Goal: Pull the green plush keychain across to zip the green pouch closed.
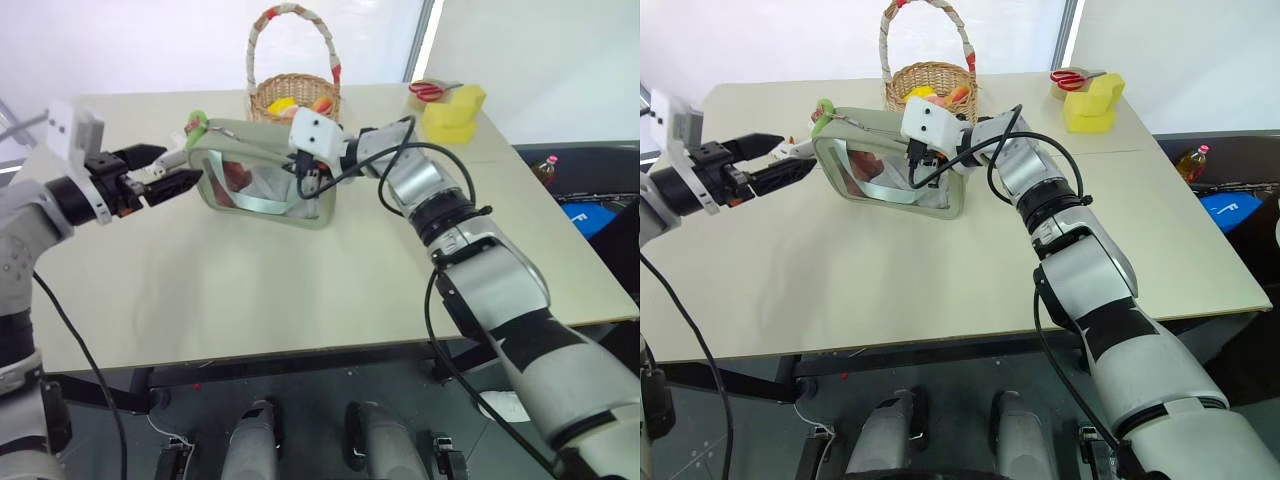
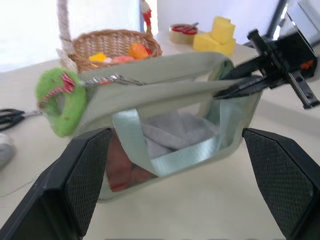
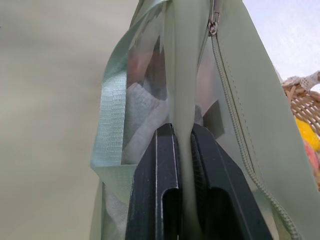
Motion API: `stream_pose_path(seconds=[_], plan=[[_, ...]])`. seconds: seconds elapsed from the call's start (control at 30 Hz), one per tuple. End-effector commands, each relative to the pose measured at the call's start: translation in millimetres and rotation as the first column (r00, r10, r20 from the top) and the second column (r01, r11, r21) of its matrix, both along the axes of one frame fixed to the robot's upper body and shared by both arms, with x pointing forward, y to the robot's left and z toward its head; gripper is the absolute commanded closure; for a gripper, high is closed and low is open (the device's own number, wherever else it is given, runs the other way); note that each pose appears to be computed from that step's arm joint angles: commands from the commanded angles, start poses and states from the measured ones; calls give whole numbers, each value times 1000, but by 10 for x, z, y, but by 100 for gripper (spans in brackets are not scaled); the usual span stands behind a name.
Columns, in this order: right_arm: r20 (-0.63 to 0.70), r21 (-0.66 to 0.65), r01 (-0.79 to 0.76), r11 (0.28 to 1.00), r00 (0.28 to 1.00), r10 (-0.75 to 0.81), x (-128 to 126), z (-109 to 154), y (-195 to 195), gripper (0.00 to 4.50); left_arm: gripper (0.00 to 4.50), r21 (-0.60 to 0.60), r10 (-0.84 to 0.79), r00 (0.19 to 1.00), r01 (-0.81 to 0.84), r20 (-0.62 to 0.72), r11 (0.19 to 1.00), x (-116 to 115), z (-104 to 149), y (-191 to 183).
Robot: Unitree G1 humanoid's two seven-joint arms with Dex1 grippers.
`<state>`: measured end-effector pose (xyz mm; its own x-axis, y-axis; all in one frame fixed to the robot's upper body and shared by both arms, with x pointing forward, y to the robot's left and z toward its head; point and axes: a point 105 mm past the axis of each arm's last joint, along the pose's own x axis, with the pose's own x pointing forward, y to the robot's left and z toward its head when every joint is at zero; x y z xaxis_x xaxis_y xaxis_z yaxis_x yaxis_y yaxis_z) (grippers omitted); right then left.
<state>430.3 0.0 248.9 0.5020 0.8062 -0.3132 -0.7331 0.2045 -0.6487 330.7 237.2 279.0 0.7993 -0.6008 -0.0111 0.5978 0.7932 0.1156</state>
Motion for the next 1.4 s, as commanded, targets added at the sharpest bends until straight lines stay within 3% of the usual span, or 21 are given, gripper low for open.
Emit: stream_pose_path(seconds=[0.03, 0.17, 0.63, 0.87, 1.03, 1.17, 1.27, 1.4], plan=[[137, 9, -32, 999, 990, 30, -49, 506, -203, 446, 0, 13, 10, 999, -11, 40, 1000, -33, 130, 79], [120, -1, -118, 993, 986, 118, -187, 526, -281, 446, 0, 17, 4, 999, -4, 38, 1000, -17, 128, 73], [34, 5, -214, 977, 976, 214, -646, 123, -340, 446, 0, 30, -3, 999, 2, 34, 1000, -19, 107, 61], [35, -6, -191, 981, 981, 192, -614, 68, -376, 446, 0, 43, -11, 1000, 10, 27, 999, -5, 100, 51], [-30, -13, -227, 974, 974, 226, -735, 8, -395, 446, 0, 47, -8, 1000, 7, 29, 999, 13, 112, 63], [6, 21, -200, 980, 980, 200, -745, 87, -414, 299, 0, 48, -4, 1000, 2, 27, 999, 34, 103, 85], [24, 55, -171, 984, 985, 169, -771, 274, -544, 152, 0, 43, 18, 1000, -19, 25, 999, 42, 108, 164], [6, 61, -111, 992, 994, 111, -829, 333, -808, 152, 0, 40, 55, 998, -56, 20, 998, 60, 107, 291]])
